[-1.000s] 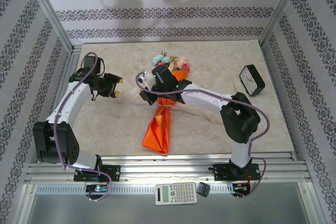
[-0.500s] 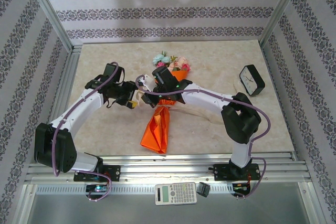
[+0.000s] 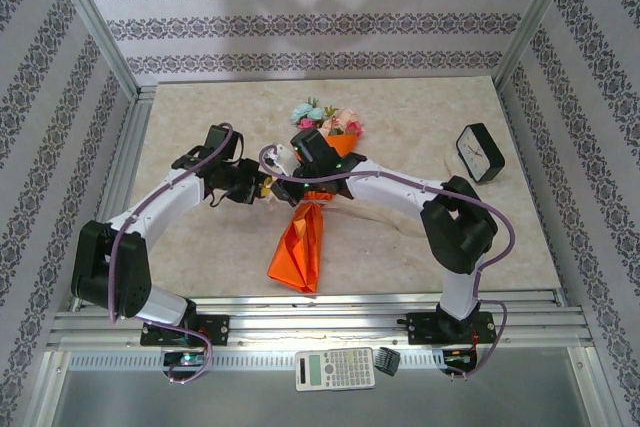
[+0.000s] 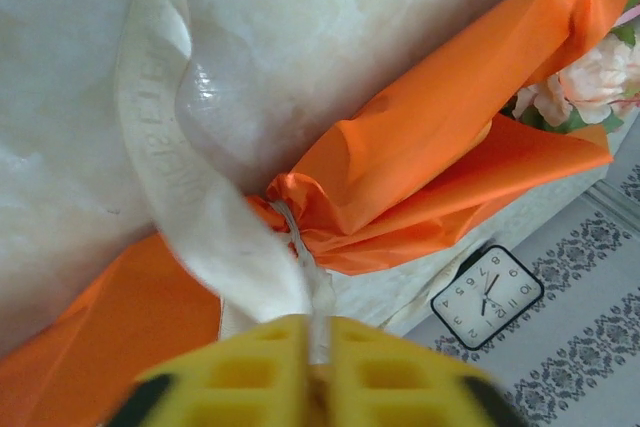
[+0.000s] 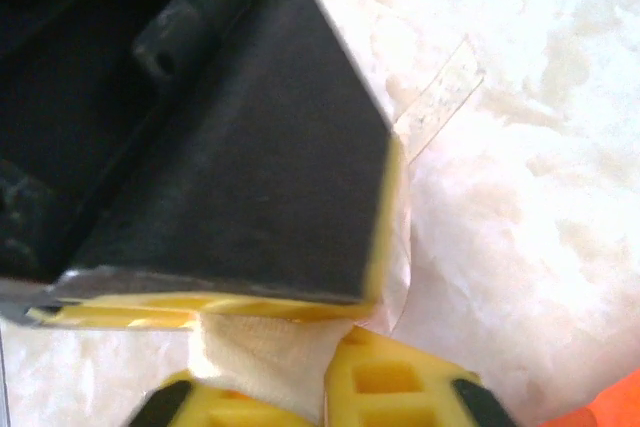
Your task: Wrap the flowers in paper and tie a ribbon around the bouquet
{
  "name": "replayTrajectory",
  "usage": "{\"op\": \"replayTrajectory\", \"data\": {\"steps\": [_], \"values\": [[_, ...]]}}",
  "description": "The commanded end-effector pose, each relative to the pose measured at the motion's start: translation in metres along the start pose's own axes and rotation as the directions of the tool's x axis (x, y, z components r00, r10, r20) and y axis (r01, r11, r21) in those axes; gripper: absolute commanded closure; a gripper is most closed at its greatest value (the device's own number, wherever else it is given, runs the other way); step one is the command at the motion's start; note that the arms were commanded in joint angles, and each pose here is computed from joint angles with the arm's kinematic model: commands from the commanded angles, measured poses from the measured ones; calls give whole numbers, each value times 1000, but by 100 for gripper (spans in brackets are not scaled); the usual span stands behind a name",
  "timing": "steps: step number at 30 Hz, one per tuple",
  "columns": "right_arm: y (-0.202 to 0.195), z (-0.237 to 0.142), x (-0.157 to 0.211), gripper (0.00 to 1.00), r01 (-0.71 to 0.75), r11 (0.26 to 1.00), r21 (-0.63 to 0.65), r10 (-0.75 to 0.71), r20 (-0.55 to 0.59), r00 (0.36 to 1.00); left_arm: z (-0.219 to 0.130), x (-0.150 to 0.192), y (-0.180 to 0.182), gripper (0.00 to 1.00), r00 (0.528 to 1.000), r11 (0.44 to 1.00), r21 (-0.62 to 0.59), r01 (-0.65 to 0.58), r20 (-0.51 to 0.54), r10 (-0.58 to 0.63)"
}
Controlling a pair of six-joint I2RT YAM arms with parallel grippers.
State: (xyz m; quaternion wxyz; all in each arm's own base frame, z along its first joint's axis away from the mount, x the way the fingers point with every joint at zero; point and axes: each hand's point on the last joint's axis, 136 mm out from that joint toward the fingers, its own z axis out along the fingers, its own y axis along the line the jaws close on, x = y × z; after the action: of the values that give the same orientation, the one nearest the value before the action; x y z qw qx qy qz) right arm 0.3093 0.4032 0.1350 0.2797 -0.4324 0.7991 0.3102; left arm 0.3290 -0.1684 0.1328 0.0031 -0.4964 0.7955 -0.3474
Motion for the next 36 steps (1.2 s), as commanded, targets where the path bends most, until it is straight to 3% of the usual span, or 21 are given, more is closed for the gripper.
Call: {"op": "replayTrajectory", "data": {"steps": [1,8,10,12,13,15,17,20,23,25,28,31,35,36], "values": [[1,-9,-2,78,17,1000,10,-18,16,1000,0,5,5,100,1000,1000,-12,-22,-11,22],[-14,-63,-2,57,-128,987,100,116,112,987,-4,6,10,100,999,999,1,-48,-19,48],[-37,-85,9,52,-244,949,199,217,147,965,-7,7,5,100,997,997,5,-73,-17,73],[-66,-110,28,53,-401,873,278,358,195,913,-13,10,-5,100,995,994,29,-103,-13,103],[-84,-127,42,54,-490,806,332,435,231,871,-15,12,-11,100,993,993,43,-114,-16,115],[-119,-164,81,54,-665,599,447,589,316,743,-19,17,-23,100,990,988,72,-135,-33,137],[-141,-205,142,56,-798,294,525,754,386,532,-20,24,-34,100,987,985,95,-147,-56,153],[-148,-249,211,58,-834,-31,551,840,467,277,-19,35,-52,100,975,972,141,-189,-91,203],[-148,-284,261,55,-794,-244,557,824,550,132,-13,46,-60,100,962,963,163,-215,-135,238],[-151,-299,284,53,-783,-342,519,799,600,49,-9,50,-65,100,955,955,184,-231,-145,258],[-173,-319,303,52,-802,-391,451,752,659,4,-3,54,-72,100,947,947,210,-244,-161,279],[-199,-328,307,50,-790,-339,510,777,626,71,2,56,-78,100,940,942,222,-253,-175,294],[-213,-300,304,52,-801,-291,523,851,524,33,19,61,-78,100,916,934,207,-292,-222,335],[-212,-290,297,52,-805,-265,531,860,508,51,24,63,-75,100,909,933,193,-303,-234,344]]}}
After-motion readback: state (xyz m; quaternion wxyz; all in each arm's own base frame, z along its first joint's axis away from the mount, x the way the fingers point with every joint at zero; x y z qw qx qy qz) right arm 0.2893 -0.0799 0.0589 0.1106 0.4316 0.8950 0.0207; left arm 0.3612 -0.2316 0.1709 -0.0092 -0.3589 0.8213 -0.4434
